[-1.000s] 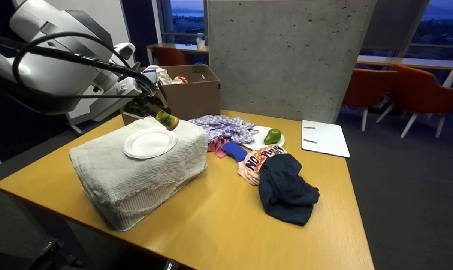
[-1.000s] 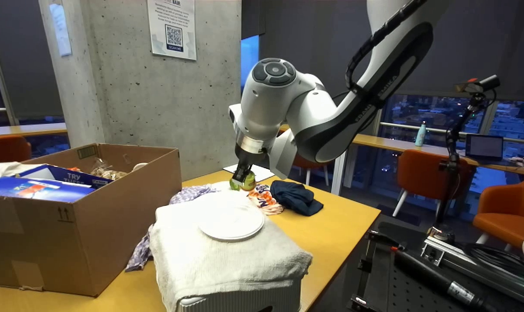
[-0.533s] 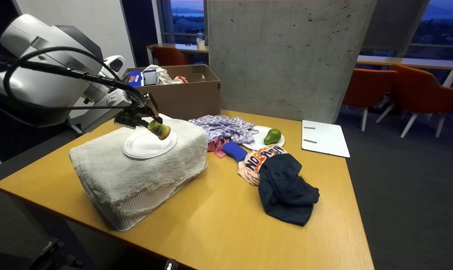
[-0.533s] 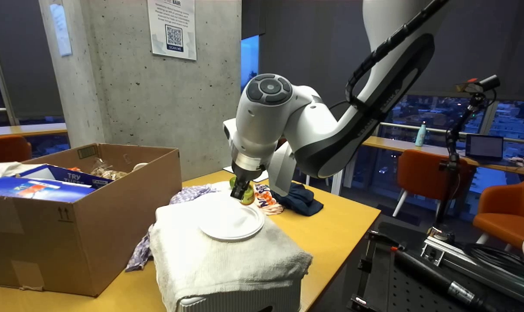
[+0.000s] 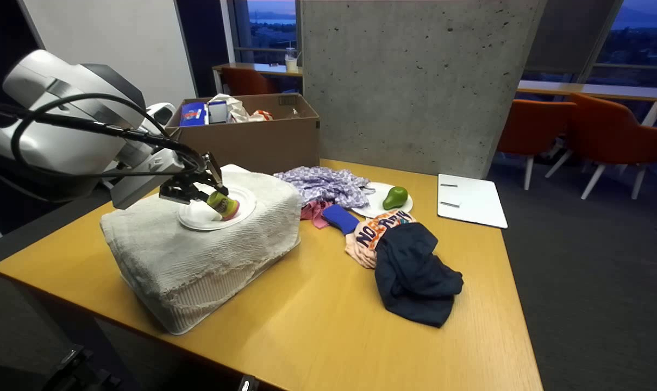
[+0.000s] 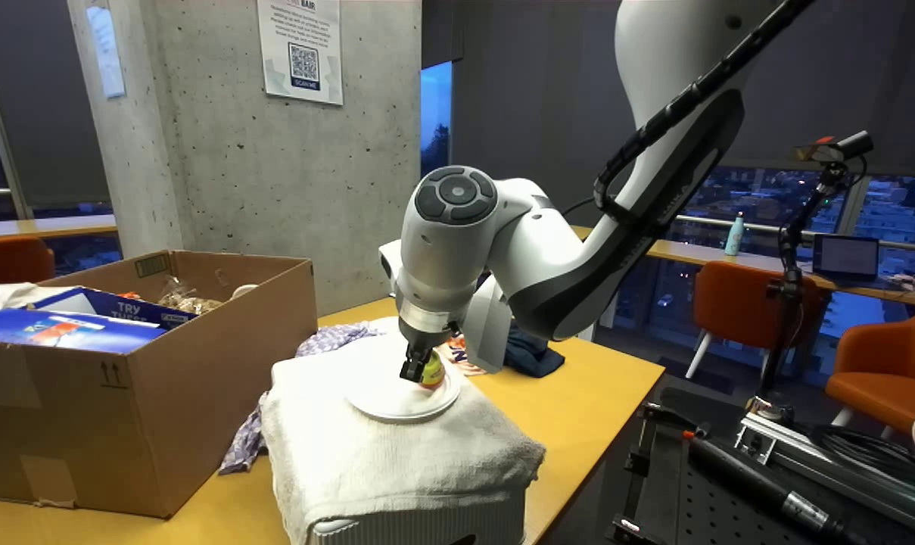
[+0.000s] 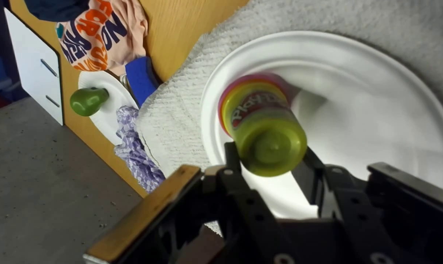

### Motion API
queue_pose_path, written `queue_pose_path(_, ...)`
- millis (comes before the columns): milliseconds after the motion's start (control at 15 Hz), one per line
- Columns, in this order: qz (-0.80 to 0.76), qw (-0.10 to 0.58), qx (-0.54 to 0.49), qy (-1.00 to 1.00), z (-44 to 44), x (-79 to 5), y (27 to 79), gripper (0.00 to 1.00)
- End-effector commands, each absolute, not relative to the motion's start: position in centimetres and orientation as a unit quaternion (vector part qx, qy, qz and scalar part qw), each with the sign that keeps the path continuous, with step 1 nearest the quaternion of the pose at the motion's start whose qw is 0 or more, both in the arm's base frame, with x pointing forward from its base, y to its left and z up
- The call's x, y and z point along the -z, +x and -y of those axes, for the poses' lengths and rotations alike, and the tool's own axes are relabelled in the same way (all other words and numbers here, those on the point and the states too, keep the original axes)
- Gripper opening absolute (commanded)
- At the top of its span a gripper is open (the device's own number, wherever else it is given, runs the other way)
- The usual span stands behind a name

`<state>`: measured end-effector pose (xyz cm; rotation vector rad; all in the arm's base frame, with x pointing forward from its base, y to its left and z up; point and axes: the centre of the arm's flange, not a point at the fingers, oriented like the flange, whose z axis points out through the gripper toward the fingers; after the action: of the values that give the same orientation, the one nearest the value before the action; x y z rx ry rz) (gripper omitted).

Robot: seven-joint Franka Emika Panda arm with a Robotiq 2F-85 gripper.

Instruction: Flip over the bottle

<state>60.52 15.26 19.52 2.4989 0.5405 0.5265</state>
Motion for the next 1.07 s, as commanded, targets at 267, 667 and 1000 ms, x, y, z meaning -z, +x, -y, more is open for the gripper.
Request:
queue_pose_path(267, -0.174, 0.247, -0.195, 0.933, -16.3, -20.5, 60.7, 0.86)
queue_pose_path(667, -0.122, 0.244, -0.205, 0.94, -14.5, -25.7, 61.5, 1.0)
queue_pose_path(1000, 0.012, 0.203, -0.148, 0.968, -10.3, -32.9, 63.4, 1.0)
